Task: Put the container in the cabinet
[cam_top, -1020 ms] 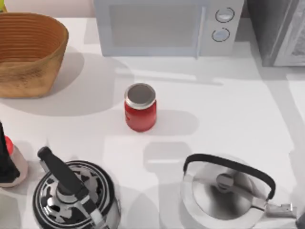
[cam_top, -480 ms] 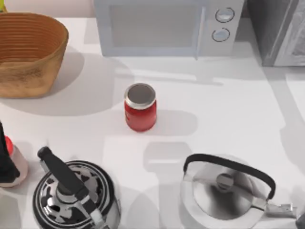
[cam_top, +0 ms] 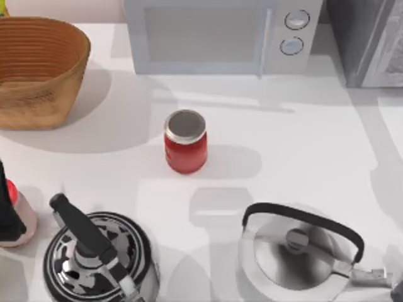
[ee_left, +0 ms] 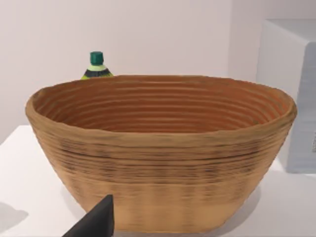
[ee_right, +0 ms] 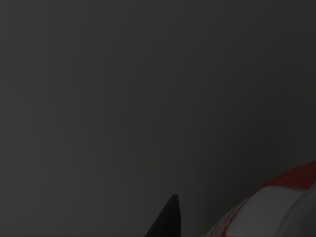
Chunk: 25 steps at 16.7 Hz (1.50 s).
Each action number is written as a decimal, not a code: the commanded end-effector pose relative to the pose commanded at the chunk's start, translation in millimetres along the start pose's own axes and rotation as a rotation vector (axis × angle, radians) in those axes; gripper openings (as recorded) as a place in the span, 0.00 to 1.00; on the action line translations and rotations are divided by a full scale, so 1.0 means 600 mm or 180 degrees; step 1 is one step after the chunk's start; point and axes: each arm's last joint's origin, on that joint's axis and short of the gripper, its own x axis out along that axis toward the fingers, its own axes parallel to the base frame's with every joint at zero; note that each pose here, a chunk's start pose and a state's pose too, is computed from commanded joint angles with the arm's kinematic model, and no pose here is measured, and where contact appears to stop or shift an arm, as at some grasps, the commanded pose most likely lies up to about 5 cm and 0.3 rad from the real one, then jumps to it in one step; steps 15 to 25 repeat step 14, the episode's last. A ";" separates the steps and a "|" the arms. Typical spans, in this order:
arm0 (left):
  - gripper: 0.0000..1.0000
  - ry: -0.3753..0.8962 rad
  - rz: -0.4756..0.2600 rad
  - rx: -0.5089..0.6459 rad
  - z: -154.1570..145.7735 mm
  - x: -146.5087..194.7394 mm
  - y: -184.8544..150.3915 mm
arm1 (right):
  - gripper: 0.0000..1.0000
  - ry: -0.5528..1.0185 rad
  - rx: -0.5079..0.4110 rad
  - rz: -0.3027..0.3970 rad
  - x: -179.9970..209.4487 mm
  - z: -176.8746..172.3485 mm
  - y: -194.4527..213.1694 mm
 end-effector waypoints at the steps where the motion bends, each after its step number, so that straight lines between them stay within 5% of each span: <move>1: 1.00 0.0000 0.0000 0.0000 0.000 0.000 0.000 | 0.45 0.0000 0.0000 0.0000 0.000 0.000 0.000; 8: 1.00 0.0000 0.0000 0.0000 0.000 0.000 0.000 | 0.98 0.0000 0.0000 0.0000 0.000 0.000 0.000; 25: 1.00 0.0000 0.0000 0.0000 0.000 0.000 0.000 | 1.00 0.0000 0.0000 0.0000 0.000 0.000 0.000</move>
